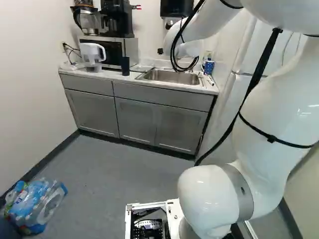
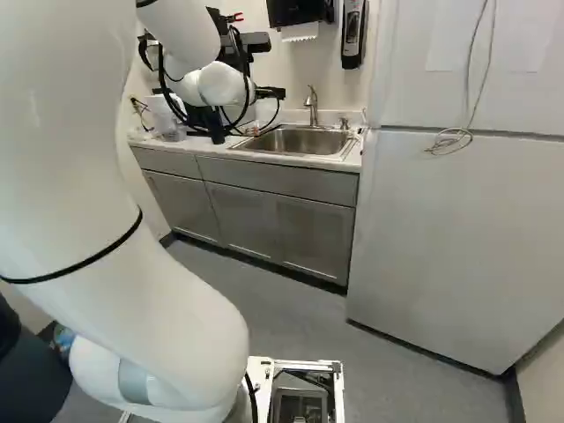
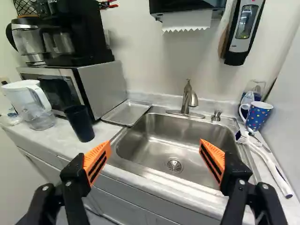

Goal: Rinse the cup and place it in the tray

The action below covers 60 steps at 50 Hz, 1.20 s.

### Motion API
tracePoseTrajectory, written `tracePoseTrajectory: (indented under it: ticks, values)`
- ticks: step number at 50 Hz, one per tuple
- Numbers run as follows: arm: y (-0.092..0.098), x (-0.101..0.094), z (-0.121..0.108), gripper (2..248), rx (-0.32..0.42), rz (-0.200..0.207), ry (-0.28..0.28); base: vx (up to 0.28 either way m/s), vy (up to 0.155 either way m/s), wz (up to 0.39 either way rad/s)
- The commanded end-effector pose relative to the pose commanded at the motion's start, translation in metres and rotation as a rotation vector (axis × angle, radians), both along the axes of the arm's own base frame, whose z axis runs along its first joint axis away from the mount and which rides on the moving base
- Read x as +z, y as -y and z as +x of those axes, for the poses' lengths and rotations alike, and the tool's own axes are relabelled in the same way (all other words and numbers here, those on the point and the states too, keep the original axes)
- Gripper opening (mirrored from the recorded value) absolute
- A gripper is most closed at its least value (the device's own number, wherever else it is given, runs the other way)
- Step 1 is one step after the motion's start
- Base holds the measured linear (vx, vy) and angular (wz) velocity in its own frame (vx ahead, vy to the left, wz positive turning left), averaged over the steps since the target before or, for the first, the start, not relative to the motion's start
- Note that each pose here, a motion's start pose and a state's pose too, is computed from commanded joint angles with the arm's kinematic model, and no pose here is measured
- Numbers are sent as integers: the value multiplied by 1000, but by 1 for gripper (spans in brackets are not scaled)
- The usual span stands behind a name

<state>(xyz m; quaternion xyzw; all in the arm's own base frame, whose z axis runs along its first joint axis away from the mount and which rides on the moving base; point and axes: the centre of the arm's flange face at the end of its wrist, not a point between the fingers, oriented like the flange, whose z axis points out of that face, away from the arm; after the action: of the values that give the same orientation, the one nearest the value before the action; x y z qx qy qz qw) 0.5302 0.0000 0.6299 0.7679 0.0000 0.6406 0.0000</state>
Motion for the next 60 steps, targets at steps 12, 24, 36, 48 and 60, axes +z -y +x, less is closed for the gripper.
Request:
tracePoseTrajectory:
  ticks: [12, 24, 36, 48, 60]
  values:
    - [0, 0, 0, 247, 0, 0, 0, 126, 14, -7]
    - [0, 0, 0, 247, 0, 0, 0, 127, 4, -14]
    - [0, 0, 0, 247, 0, 0, 0, 130, 4, -9]
    - [0, 0, 0, 247, 0, 0, 0, 131, 6, -2]
    - [0, 0, 0, 247, 0, 0, 0, 127, 5, 0]
